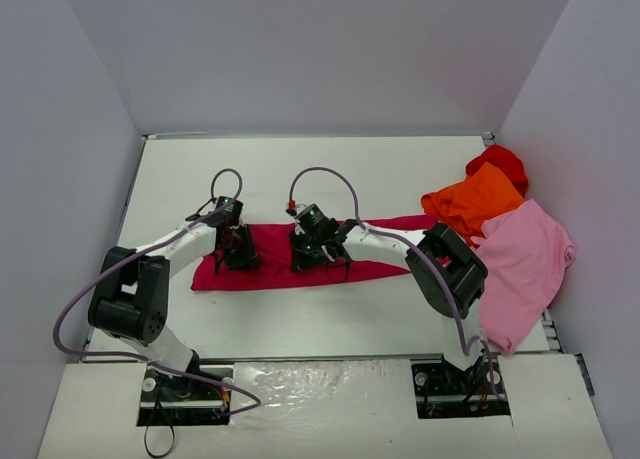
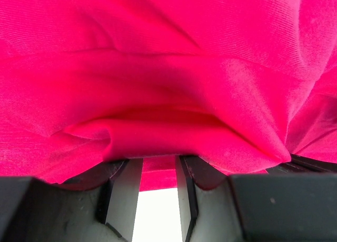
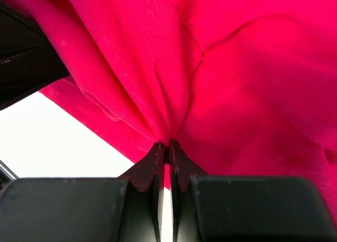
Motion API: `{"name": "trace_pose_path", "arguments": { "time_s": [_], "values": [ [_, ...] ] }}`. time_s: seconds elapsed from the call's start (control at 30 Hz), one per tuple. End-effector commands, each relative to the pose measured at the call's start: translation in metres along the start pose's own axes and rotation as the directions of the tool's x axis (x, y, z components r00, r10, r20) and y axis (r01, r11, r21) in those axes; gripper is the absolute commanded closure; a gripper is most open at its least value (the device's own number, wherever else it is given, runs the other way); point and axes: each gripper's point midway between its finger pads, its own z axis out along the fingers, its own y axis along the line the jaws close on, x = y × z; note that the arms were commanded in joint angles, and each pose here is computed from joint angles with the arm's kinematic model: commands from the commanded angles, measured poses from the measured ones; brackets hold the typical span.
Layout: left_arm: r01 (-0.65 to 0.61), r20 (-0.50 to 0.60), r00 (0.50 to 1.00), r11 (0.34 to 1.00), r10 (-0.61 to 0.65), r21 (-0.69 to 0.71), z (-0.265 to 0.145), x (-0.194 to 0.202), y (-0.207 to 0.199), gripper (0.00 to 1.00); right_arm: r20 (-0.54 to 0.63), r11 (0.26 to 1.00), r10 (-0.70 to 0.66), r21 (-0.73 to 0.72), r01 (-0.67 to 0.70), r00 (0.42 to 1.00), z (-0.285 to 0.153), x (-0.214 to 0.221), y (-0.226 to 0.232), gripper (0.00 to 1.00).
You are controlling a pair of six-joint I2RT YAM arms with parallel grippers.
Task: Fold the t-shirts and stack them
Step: Fold the other side of the tshirt into a rectangle
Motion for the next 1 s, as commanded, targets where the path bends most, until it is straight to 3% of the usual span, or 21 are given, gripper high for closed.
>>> {"name": "trace_pose_path", "arguments": {
  "time_s": [0.0,0.07,0.17,0.57,0.6,0.63,0.7,0.97],
  "values": [
    [-0.020,0.066,0.998,0.999,0.018,0.027,-0.013,-0.019,-0.014,0.72,0.051,1.000,-0.013,-0.027,0.014,0.999,-0.007,-0.015,0.012,1.00],
    [-0.020,0.059,0.998,0.999,0.018,0.025,-0.012,-0.018,-0.014,0.73,0.049,1.000,-0.012,-0.026,0.014,0.999,-0.007,-0.014,0.012,1.00],
    [-0.027,0.051,0.998,0.999,0.025,0.029,-0.009,-0.016,-0.013,1.00,0.046,1.000,-0.010,-0.026,0.012,0.999,-0.007,-0.013,0.011,1.00],
    [-0.043,0.037,0.998,0.999,0.043,-0.006,-0.009,-0.011,-0.008,1.00,0.042,1.000,-0.004,-0.010,0.004,0.999,-0.009,-0.004,0.005,1.00],
    [-0.039,0.038,0.998,0.999,0.040,-0.014,-0.011,-0.011,-0.007,0.92,0.043,1.000,-0.005,-0.012,0.005,0.999,-0.009,-0.005,0.006,1.00],
    [-0.035,0.041,0.998,0.999,0.037,-0.031,-0.015,-0.012,-0.005,0.72,0.044,1.000,-0.006,-0.015,0.007,0.999,-0.009,-0.006,0.006,1.00],
    [-0.033,0.051,0.998,0.998,0.036,-0.053,-0.017,-0.014,-0.002,0.59,0.047,1.000,-0.006,-0.017,0.007,0.999,-0.009,-0.007,0.007,1.00],
    [-0.034,0.025,0.999,0.994,0.037,-0.103,-0.006,-0.012,0.007,0.56,0.044,1.000,-0.012,-0.027,0.013,0.999,-0.006,-0.009,0.010,1.00]
  ]
}}
